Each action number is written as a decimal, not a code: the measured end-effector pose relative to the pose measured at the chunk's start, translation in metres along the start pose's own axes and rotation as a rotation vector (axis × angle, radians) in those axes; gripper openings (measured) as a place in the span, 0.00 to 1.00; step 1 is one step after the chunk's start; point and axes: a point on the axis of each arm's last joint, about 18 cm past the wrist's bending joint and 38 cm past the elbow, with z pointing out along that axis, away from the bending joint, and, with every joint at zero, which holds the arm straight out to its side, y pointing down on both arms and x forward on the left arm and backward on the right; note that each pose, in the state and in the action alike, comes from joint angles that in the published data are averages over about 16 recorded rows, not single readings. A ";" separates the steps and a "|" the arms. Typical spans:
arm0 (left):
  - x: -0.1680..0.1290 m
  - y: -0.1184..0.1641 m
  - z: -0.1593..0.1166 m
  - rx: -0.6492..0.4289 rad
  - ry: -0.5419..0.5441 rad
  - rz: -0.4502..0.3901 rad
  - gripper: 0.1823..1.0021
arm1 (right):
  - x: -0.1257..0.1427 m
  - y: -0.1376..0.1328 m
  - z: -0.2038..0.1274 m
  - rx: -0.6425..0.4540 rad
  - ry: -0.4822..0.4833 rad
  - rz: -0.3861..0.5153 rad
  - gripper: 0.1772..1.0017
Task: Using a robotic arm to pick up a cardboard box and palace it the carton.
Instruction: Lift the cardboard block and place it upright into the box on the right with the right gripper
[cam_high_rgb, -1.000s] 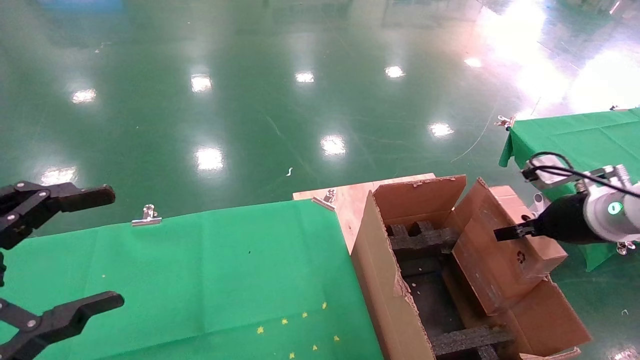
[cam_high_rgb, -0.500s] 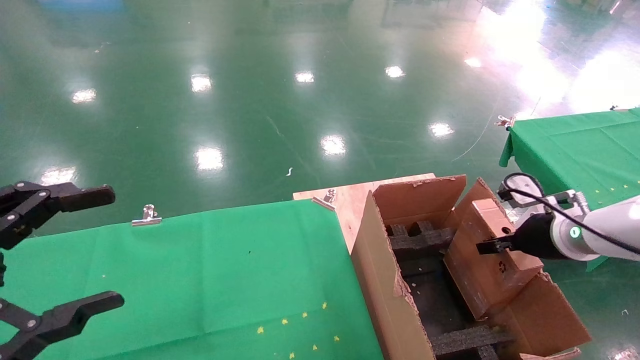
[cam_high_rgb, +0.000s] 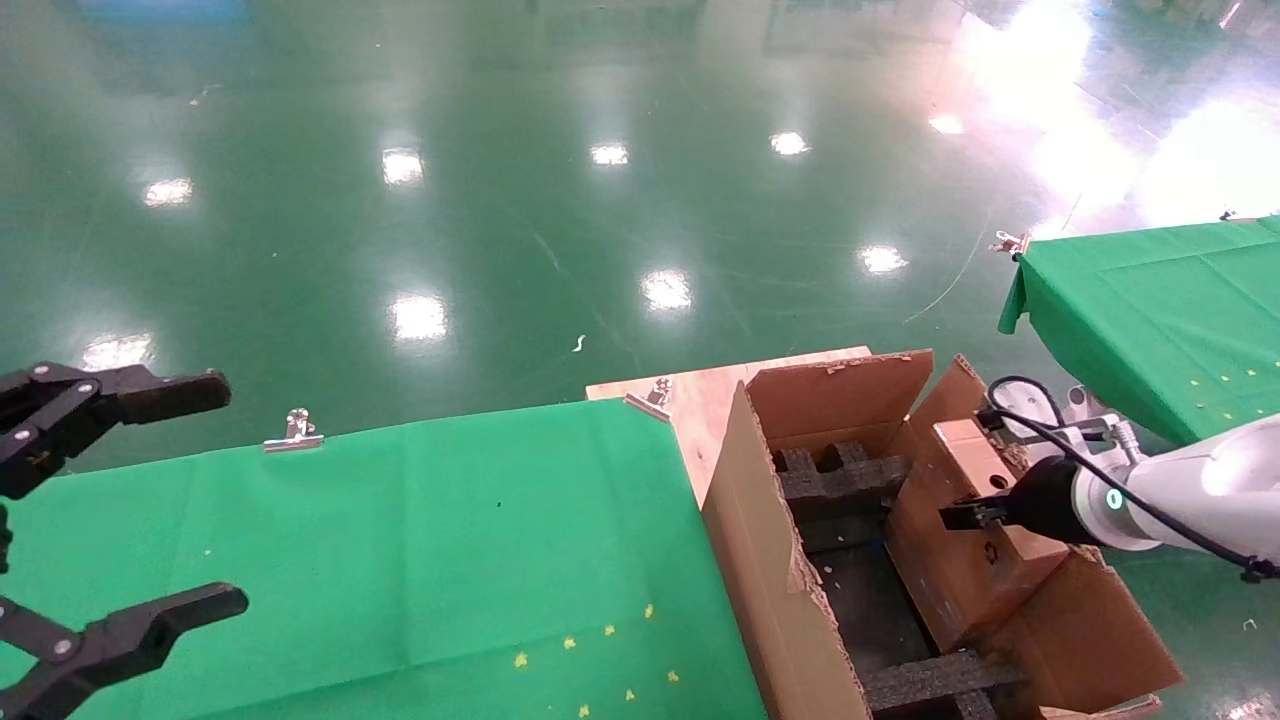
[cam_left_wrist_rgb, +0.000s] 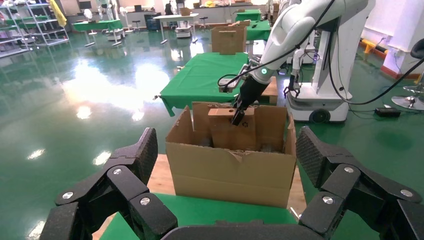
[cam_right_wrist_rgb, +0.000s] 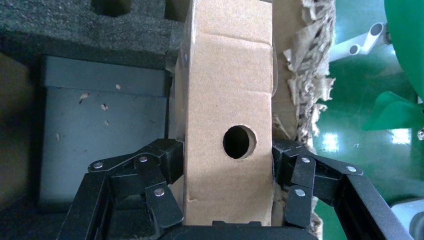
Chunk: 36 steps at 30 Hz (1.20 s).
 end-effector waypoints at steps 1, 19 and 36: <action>0.000 0.000 0.000 0.000 0.000 0.000 1.00 | -0.001 0.001 0.002 0.000 0.000 0.001 0.15; 0.000 0.000 0.000 0.000 0.000 0.000 1.00 | -0.015 0.021 0.033 -0.043 -0.015 0.007 0.15; 0.000 0.000 0.000 0.000 0.000 0.000 1.00 | -0.029 0.033 0.065 -0.090 -0.030 -0.032 0.15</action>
